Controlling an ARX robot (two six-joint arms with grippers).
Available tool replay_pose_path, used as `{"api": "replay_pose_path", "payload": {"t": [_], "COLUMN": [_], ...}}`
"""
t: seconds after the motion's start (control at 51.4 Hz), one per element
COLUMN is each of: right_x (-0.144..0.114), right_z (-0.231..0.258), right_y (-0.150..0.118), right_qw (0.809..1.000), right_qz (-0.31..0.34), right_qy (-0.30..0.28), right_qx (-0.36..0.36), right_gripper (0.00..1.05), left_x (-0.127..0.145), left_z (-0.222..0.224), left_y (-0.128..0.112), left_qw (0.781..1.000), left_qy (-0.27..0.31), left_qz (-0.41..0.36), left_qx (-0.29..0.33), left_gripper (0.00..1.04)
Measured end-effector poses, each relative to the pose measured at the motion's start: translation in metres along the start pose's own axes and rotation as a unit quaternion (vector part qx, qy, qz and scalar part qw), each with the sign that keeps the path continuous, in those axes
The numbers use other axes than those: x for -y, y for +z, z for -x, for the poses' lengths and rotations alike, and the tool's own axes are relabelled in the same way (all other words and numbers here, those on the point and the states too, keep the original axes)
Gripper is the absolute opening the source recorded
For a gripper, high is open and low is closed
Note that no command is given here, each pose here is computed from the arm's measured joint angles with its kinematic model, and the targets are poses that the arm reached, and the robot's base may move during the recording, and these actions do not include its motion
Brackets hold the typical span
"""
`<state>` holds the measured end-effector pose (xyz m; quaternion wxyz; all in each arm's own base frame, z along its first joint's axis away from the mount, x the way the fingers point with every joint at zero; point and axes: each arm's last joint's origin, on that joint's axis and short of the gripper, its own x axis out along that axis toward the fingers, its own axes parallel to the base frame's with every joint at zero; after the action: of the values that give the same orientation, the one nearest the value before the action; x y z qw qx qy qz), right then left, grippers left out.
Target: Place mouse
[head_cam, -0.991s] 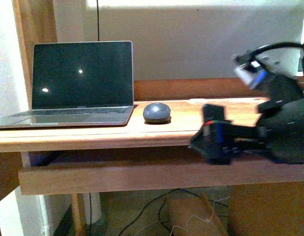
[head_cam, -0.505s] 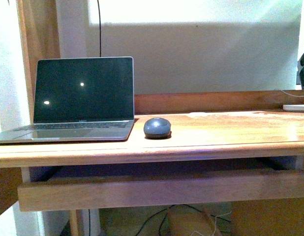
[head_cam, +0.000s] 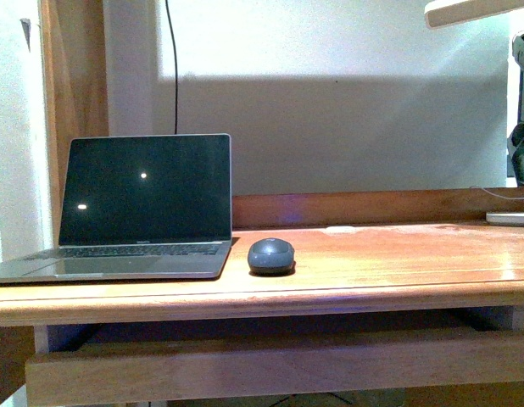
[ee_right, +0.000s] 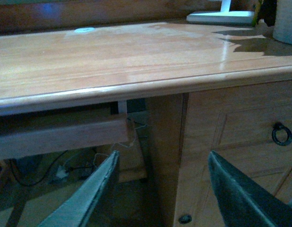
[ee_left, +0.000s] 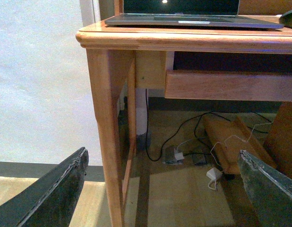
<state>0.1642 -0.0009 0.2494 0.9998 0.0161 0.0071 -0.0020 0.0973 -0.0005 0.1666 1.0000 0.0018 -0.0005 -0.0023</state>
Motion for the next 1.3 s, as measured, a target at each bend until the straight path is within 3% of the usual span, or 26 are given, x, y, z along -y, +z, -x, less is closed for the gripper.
{"api": "replay_pose_path", "payload": {"t": [0.33, 0.778, 1.302], "right_x": [0.001, 0.002, 0.002], "right_z": [0.021, 0.041, 0.053], "right_y": [-0.038, -0.067, -0.079], "right_qw": [1.000, 1.000, 1.000], "right_qz": [0.012, 0.014, 0.014], "right_qy": [0.002, 0.002, 0.002], "right_qx": [0.001, 0.005, 0.015], "right_gripper": [0.03, 0.03, 0.03], "left_x": [0.000, 0.000, 0.000], "left_z": [0.000, 0.000, 0.000], "left_y": [0.000, 0.000, 0.000], "left_qw": [1.000, 1.000, 1.000], "left_qy": [0.000, 0.000, 0.000], "left_qz": [0.000, 0.000, 0.000], "left_qx": [0.000, 0.000, 0.000], "left_gripper": [0.97, 0.97, 0.97]}}
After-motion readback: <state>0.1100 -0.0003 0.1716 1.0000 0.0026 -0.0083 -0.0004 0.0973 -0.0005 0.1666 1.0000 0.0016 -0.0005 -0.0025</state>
